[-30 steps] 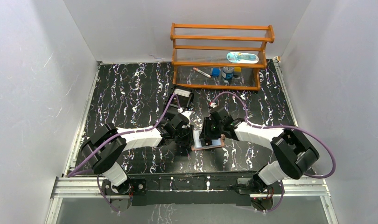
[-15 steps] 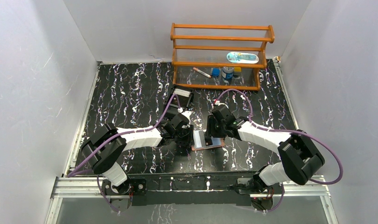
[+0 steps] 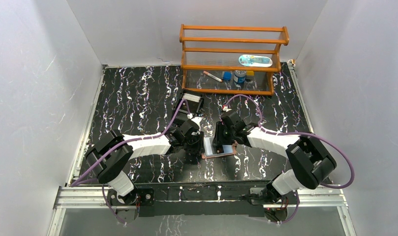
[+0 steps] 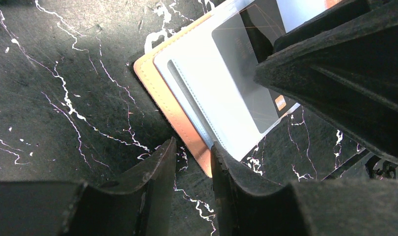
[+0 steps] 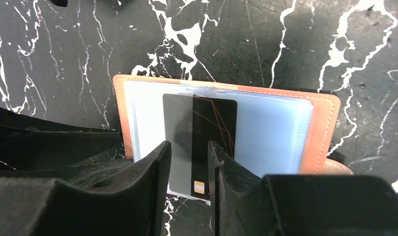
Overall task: Put the credit cards into the card holder
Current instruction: Insert the credit card into the card holder.
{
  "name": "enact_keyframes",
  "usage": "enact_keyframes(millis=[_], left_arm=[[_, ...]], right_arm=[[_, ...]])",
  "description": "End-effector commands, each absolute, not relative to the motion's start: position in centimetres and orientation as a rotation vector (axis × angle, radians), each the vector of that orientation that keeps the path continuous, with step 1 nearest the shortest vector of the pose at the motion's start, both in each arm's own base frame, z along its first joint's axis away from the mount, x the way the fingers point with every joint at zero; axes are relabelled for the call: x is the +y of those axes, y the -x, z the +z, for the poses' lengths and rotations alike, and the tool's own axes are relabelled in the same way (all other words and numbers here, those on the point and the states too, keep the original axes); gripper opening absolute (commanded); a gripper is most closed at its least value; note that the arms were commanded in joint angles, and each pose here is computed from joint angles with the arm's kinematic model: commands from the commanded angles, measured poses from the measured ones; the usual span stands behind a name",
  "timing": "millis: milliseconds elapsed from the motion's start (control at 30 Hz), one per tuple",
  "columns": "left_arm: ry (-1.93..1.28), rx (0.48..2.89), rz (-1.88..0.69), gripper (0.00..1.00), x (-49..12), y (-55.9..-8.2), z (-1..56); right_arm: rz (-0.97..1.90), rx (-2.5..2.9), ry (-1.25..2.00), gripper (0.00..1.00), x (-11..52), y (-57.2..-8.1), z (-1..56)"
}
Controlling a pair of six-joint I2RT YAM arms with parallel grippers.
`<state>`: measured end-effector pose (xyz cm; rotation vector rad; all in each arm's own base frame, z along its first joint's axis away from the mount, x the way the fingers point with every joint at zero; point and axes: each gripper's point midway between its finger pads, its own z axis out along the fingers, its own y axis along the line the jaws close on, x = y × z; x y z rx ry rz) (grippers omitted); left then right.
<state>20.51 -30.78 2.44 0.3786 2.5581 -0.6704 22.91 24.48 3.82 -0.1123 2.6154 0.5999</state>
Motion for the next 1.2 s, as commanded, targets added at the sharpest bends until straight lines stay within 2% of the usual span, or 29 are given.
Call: enact_keyframes(millis=[0, 100, 267, 533, 800, 1167], left_arm=[[-0.408, 2.521, -0.678, 0.31, -31.3, -20.8, 3.4], [-0.413, 2.521, -0.675, 0.31, -31.3, -20.8, 3.4], [-0.409, 2.522, -0.666, 0.31, -31.1, -20.8, 3.5], [-0.403, 2.521, -0.661, 0.31, -30.8, -20.7, 3.5], [-0.401, 2.519, -0.666, 0.31, -31.0, -20.8, 3.6], [-0.400, 2.515, -0.666, 0.31, -31.1, -20.8, 3.7]], right_arm=[[0.676, 2.574, 0.151, 0.41, 25.8, -23.2, 4.3], [0.656, 2.576, 0.145, 0.42, 25.5, -23.2, 4.6], [0.550, 2.532, 0.123, 0.49, 24.1, -24.2, 6.3], [0.477, 2.525, 0.097, 0.52, 22.8, -24.4, 6.2], [0.524, 2.568, 0.113, 0.51, 23.7, -23.9, 4.5], [0.639, 2.565, 0.154, 0.44, 25.2, -23.4, 4.3]])
